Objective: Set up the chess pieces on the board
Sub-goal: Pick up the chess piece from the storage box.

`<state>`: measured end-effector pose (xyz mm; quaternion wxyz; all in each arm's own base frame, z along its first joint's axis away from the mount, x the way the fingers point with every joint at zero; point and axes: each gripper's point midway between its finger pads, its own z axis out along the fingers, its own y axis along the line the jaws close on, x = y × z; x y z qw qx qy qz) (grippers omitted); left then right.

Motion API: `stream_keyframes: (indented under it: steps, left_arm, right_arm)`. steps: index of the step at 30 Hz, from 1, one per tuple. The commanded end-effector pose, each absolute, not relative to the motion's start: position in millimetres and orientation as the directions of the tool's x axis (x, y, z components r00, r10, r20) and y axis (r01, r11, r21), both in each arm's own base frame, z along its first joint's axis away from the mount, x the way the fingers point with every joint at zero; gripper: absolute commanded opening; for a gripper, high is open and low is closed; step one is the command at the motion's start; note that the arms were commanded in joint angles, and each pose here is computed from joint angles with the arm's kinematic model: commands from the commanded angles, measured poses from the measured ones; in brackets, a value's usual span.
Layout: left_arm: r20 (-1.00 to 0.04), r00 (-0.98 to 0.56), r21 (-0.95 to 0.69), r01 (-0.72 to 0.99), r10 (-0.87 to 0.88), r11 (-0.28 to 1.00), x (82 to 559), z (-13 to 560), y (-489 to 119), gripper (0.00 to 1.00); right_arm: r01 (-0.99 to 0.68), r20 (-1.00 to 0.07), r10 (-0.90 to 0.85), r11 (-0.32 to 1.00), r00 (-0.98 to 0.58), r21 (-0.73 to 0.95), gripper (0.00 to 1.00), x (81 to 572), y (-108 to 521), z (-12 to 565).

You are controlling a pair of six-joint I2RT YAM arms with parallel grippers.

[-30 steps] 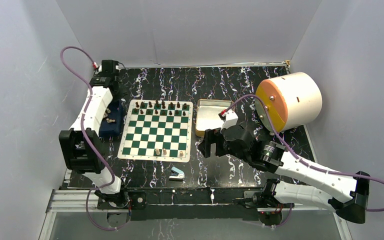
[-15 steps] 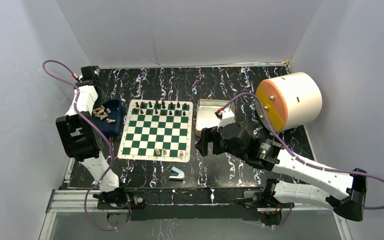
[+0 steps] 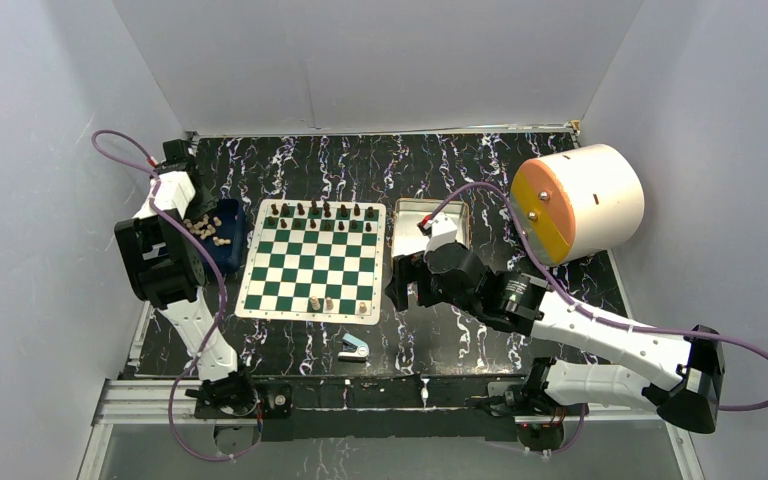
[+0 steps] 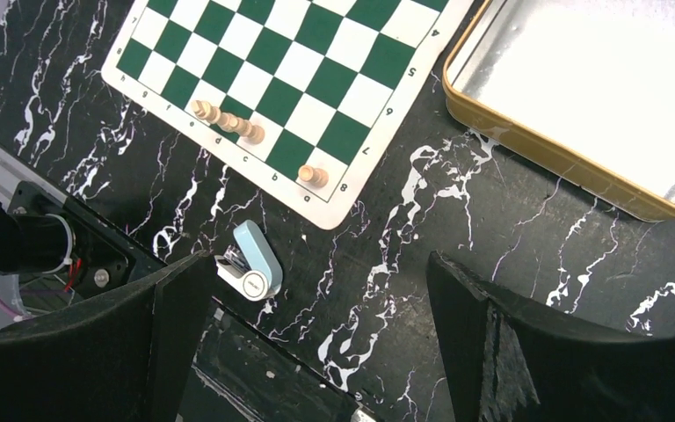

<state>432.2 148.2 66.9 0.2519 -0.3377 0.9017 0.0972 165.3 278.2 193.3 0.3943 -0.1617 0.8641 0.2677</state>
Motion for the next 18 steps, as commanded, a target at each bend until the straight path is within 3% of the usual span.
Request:
stream_keyframes:
  steps: [1,18]
  left_arm:
    - [-0.526,-0.636,0.031,-0.678,-0.565,0.734,429,74,157,0.21]
    - [-0.463,-0.679,0.050,-0.661,-0.569,0.748,420,51,152,0.25]
  right_arm:
    - [-0.508,-0.822,0.002,0.785,-0.570,0.354,0.99,179,288,233]
    - [-0.498,-0.826,0.009,0.794,-0.564,0.349,0.99,179,283,231]
